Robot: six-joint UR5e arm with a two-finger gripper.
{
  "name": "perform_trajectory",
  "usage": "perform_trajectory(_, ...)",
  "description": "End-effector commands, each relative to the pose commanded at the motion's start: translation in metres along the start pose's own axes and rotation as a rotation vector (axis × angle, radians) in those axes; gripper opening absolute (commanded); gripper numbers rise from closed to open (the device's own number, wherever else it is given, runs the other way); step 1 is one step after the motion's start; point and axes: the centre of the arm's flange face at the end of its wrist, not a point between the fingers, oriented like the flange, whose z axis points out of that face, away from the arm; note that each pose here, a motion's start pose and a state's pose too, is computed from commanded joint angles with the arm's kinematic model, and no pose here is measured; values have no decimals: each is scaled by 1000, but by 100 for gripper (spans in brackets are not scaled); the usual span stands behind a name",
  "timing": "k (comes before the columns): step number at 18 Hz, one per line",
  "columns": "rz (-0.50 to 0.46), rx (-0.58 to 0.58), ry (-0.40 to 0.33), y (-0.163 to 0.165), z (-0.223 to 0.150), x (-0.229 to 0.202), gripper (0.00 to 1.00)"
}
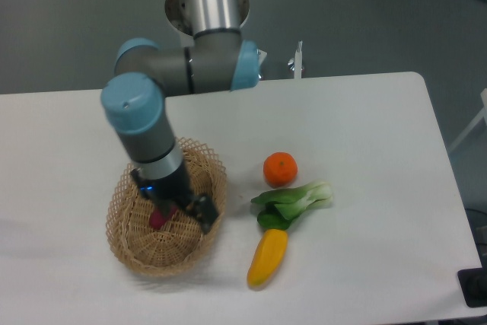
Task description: Place the sweet potato in the basket
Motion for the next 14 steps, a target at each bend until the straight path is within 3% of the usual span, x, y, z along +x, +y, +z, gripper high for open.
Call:
perform_trajectory(3,133,-47,39,22,-22,-28,100)
perform_trajectory(10,234,-33,139,84,-71,-108,100)
perform_trajectory(14,266,-11,153,108,-83,-128,100)
